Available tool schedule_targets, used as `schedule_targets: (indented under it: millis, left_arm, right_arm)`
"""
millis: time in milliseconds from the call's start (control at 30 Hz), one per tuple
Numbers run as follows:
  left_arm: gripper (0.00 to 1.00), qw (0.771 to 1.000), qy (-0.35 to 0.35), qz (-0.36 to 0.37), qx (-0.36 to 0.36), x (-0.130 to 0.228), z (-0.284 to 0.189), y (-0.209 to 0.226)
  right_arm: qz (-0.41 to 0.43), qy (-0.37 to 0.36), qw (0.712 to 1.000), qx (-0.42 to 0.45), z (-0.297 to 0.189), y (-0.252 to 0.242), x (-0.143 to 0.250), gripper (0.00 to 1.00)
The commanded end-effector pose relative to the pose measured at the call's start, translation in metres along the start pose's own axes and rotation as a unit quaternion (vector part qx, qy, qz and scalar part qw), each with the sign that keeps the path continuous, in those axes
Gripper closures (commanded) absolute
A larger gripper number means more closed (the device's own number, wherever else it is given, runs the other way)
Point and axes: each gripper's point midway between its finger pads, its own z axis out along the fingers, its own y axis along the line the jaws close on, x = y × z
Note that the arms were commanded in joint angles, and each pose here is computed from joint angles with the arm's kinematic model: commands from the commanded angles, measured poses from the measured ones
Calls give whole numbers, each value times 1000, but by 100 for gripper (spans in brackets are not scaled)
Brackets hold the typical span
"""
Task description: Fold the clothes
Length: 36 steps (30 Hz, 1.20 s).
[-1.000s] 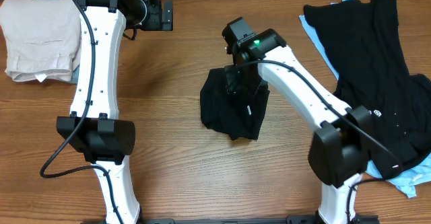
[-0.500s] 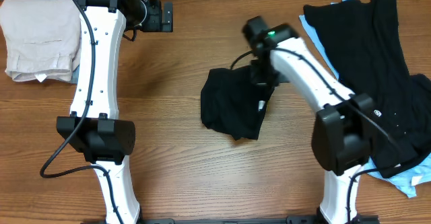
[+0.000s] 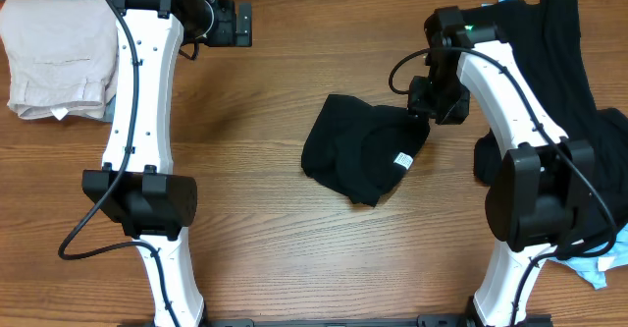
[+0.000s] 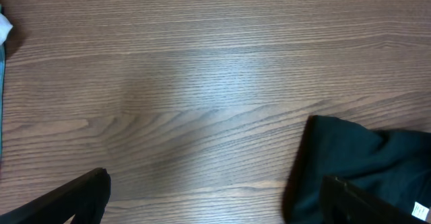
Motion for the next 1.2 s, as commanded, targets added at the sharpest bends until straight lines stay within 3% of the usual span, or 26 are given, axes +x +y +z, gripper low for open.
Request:
schedule_targets:
  millis: [0, 133, 567, 667, 700, 767, 867, 1100, 1167]
  left_arm:
    - [0, 1000, 0, 11, -2, 0, 0, 1]
    - [0, 1000, 0, 11, -2, 0, 0, 1]
    - [0, 1000, 0, 11, -2, 0, 0, 1]
    - [0, 1000, 0, 12, -3, 0, 0, 2]
    - [0, 1000, 0, 15, -3, 0, 0, 2]
    - [0, 1000, 2, 15, -4, 1, 0, 2]
    - [0, 1000, 2, 15, -4, 1, 0, 2]
    - [0, 1000, 2, 19, -4, 1, 0, 2]
    - [0, 1000, 1, 19, -4, 1, 0, 2]
  right_arm:
    - [-58, -6, 986, -153, -36, 59, 10, 46]
    - [-75, 14, 980, -184, -39, 85, 26, 46]
    - [-55, 79, 990, -104, 19, 111, 83, 52]
    - [-53, 85, 990, -100, 21, 109, 86, 62]
    - [-53, 86, 990, -100, 20, 109, 87, 73]
    - [-47, 90, 990, -98, 16, 104, 88, 80]
    - [-36, 90, 991, -88, 4, 89, 90, 84]
    - [-39, 98, 992, -64, -30, 50, 105, 88]
    - [-53, 99, 992, -64, -29, 50, 106, 78]
